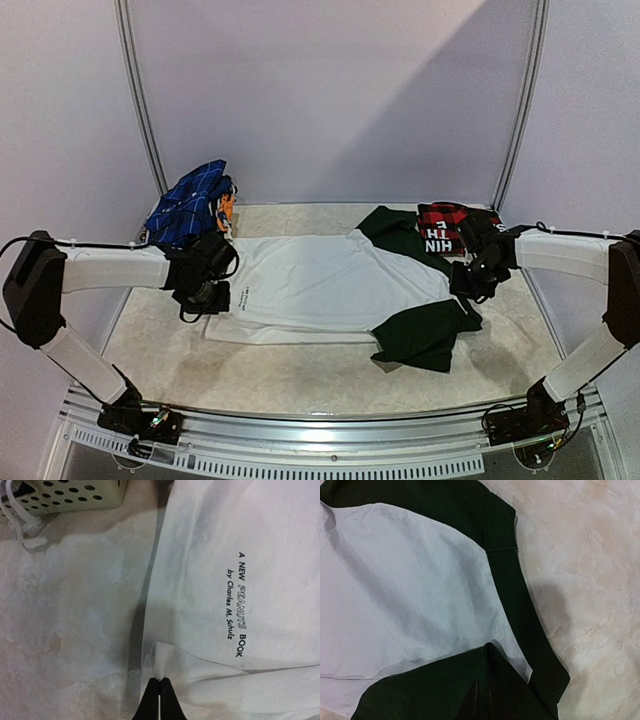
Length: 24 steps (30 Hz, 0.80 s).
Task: Fold and stack the mixed laundry pile
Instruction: Fold the flattened T-shirt at the center of the board.
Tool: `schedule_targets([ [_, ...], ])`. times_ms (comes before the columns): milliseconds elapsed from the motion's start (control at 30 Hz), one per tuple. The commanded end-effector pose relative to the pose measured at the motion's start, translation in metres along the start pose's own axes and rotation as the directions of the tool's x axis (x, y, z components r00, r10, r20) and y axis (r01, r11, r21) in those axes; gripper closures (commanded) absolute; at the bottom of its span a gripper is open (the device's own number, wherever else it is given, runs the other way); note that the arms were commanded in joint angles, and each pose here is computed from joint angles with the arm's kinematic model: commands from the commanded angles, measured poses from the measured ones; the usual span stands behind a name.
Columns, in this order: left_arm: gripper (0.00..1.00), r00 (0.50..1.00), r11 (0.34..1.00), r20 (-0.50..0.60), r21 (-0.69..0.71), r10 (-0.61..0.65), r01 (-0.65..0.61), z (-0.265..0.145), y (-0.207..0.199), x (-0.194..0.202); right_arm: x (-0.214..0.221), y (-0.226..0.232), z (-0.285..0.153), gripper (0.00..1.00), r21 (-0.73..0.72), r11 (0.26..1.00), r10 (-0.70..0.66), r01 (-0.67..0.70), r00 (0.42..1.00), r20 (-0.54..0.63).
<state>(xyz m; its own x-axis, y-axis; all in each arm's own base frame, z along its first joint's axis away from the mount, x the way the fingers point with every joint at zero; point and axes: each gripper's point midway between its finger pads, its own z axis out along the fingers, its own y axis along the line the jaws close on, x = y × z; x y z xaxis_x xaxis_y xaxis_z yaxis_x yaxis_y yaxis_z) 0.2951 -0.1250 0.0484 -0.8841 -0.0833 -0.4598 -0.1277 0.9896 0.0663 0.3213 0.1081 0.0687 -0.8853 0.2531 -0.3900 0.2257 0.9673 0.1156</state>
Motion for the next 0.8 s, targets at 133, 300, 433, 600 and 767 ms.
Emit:
schedule_targets([
  [133,0.37,0.993,0.998,0.115,-0.060,-0.017,0.024,-0.011,0.017,-0.018,0.008,0.006,-0.009,0.70,-0.091,0.996,-0.008,0.008,1.000,-0.003],
  [300,0.13,0.989,0.998,0.148,-0.065,0.004,0.006,-0.022,0.019,-0.019,0.045,0.011,-0.024,0.45,-0.229,0.973,0.001,-0.017,0.997,-0.071],
  [433,0.10,0.984,0.998,0.176,-0.068,0.006,0.007,-0.031,0.022,-0.018,0.077,0.011,-0.037,0.40,-0.311,0.949,0.014,-0.053,0.992,-0.127],
  [600,0.10,0.975,0.999,0.222,-0.025,-0.018,0.024,-0.043,0.024,-0.016,0.120,0.012,-0.037,0.41,-0.348,0.936,-0.018,-0.056,0.978,-0.208],
  [767,0.10,0.973,1.000,0.231,-0.003,-0.026,0.028,-0.047,0.026,-0.011,0.149,0.012,-0.024,0.47,-0.346,0.936,-0.029,-0.069,0.963,-0.269],
])
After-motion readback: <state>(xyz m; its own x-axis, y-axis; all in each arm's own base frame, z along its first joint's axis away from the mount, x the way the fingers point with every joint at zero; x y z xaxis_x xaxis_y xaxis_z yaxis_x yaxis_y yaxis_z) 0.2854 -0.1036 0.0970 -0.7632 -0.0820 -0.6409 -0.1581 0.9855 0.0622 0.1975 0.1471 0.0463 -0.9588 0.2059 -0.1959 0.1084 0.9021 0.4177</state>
